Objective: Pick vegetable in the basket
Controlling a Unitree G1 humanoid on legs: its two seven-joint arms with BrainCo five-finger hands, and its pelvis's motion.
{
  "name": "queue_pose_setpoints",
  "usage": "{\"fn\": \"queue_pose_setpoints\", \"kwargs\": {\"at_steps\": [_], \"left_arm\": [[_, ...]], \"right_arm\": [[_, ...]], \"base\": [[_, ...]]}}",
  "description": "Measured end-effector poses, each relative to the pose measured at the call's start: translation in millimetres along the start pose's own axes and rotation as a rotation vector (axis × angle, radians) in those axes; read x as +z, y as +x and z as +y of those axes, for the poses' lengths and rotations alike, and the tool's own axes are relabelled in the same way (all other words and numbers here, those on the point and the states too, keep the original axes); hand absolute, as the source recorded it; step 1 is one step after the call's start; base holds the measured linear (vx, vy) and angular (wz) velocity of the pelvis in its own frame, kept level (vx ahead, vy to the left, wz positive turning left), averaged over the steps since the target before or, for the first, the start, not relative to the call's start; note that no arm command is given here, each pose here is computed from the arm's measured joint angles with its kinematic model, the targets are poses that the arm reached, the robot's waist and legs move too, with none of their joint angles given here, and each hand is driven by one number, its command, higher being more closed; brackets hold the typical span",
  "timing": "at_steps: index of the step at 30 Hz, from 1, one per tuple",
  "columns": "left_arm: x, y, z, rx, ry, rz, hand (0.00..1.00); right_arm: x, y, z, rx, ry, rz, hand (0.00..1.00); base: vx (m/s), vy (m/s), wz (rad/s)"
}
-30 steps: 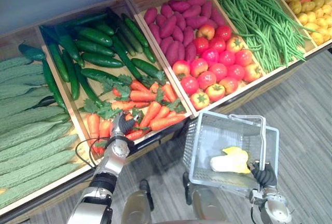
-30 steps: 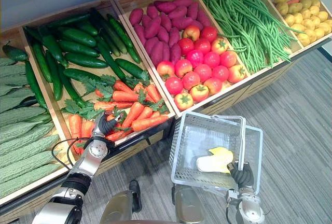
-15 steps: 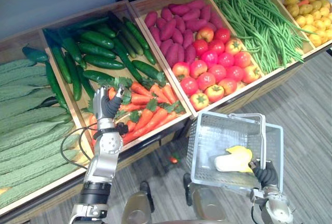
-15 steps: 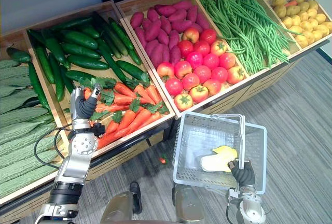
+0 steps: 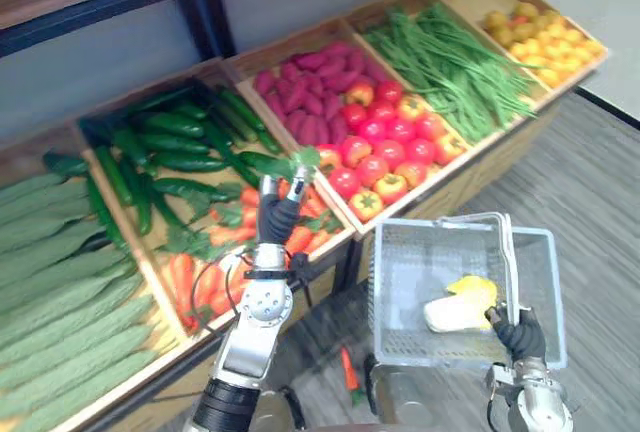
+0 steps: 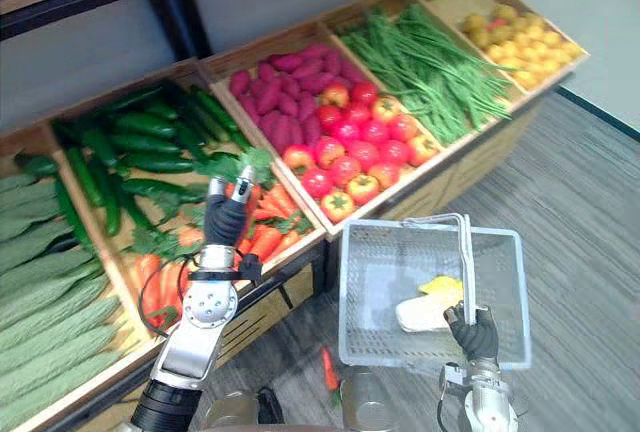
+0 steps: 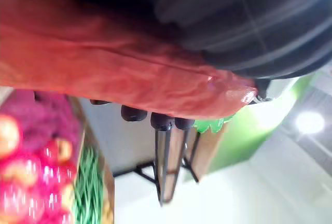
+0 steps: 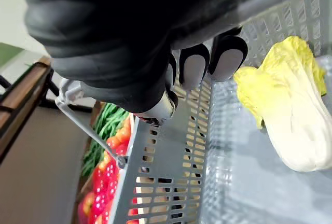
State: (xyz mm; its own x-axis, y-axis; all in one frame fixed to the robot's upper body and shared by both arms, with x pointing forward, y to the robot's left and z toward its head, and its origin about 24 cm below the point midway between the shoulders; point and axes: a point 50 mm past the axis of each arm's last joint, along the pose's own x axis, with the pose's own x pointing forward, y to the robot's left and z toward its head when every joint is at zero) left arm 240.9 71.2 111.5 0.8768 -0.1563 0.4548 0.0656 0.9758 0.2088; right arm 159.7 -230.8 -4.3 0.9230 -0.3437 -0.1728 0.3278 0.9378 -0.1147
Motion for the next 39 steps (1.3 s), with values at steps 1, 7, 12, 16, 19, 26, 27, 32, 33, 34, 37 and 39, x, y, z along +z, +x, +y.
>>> {"fn": "queue_pose_setpoints", "kwargs": {"at_steps": [1,7,12,16,19,26,27,32,33,34,37,39], "left_arm": [[-3,-1,-3,-0.018,0.000,0.010,1.00],[-24,-6,-42,-0.233,-0.010,0.097,1.00],[-14,12,-59,-0.280,-0.044,0.043,1.00],[-20,8,-60,-0.281,-0.042,0.067,1.00],[-26,4,-59,-0.269,-0.033,0.097,1.00],[-36,-4,-74,-0.349,-0.010,0.138,1.00],[-41,-7,-77,-0.365,0.000,0.159,1.00],[-65,-20,-81,-0.414,0.074,0.267,1.00],[-67,-21,-80,-0.412,0.081,0.279,1.00],[-73,-19,-79,-0.412,0.106,0.295,1.00],[-93,-25,-75,-0.436,0.189,0.375,0.00],[-99,-27,-72,-0.431,0.207,0.407,0.00]], "right_arm": [[1,2,5,0.016,0.004,-0.006,1.00],[14,29,18,0.115,-0.085,-0.063,1.00],[19,37,19,0.142,-0.129,-0.085,1.00],[29,43,35,0.190,-0.117,-0.126,1.00],[34,44,44,0.209,-0.094,-0.152,1.00],[33,32,70,0.304,-0.046,-0.146,1.00],[35,30,75,0.331,-0.039,-0.153,1.00],[44,19,97,0.452,0.010,-0.187,1.00],[45,18,100,0.466,0.014,-0.190,1.00],[46,16,104,0.493,0.028,-0.191,1.00],[47,10,115,0.547,0.064,-0.184,1.00],[46,8,118,0.563,0.092,-0.172,1.00]], "base": [[0.04,-0.078,-1.86],[0.17,-0.132,-1.29],[0.24,-0.071,-0.93],[0.10,0.157,-1.07],[0.06,0.215,-1.16],[0.13,0.124,-0.37],[0.05,0.035,-0.23],[0.04,0.013,-0.10],[0.00,0.000,0.00],[0.00,0.000,0.00],[-0.02,0.005,-0.04],[-0.04,0.014,-0.05]]}}
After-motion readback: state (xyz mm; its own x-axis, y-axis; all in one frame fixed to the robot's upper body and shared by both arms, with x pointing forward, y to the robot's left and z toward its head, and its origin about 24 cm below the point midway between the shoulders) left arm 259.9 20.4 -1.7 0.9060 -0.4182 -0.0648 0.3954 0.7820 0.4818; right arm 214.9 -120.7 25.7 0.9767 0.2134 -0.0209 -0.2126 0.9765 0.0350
